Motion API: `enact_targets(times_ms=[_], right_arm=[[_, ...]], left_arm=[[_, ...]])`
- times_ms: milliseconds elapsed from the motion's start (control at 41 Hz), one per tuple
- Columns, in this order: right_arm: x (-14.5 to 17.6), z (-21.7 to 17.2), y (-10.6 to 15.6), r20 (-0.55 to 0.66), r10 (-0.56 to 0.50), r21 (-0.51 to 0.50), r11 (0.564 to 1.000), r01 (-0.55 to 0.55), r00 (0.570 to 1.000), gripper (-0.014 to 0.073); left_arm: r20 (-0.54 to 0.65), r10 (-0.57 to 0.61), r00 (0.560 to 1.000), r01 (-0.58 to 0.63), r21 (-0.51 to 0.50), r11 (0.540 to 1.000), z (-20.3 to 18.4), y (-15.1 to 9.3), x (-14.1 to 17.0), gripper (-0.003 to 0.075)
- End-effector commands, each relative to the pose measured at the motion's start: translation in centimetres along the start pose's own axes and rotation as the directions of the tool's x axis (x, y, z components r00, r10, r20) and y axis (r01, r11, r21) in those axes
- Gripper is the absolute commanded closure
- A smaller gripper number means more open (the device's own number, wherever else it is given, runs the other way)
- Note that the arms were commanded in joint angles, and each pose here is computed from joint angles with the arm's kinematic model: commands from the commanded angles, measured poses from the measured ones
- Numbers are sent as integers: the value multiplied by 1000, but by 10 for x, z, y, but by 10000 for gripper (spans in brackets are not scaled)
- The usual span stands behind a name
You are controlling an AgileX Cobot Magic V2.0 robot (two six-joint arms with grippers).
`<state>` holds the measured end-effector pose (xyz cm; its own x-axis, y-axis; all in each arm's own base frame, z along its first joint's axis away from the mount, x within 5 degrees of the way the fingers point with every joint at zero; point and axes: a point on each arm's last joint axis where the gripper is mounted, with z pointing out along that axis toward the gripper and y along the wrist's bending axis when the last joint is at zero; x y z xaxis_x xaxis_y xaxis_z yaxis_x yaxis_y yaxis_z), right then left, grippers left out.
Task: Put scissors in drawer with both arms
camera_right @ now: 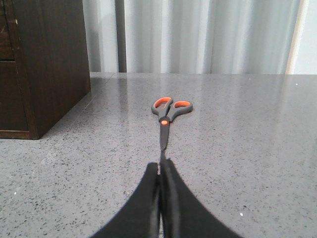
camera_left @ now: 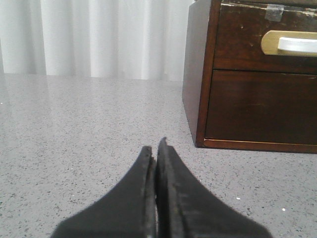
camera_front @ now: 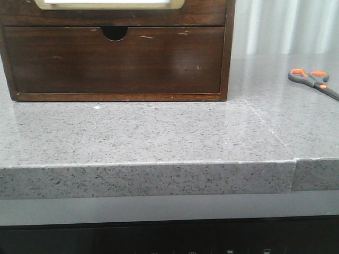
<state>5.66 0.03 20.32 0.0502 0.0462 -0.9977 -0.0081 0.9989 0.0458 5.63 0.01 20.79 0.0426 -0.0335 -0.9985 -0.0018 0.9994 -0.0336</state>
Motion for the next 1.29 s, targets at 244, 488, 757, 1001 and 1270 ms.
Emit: enact_targets(times_ms=[244,488,757,1001,1270], right_arm=[[-8,-2,0,94,-9,2,1000,8,996,662],[-8,-2,0,94,-9,2,1000,8,996,662],[-9,-2,0,108,-10,2,1000,10,994,662],[-44,-8,2,169,-9,-1,1000,9,986,662],[-109,-20,5,102,-10,-1,1000,10,995,662]], left_arm=[[75,-13,997,14,-2,1000,-1,0,0,741],[75,-13,997,14,-2,1000,-1,0,0,741],[123,-13,992,14,-3,1000,-1,1,-5,741],[219,-13,976,13,3,1000,-8,-1,-40,741],[325,-14,946,8,20,1000,-40,-5,-134,741]])
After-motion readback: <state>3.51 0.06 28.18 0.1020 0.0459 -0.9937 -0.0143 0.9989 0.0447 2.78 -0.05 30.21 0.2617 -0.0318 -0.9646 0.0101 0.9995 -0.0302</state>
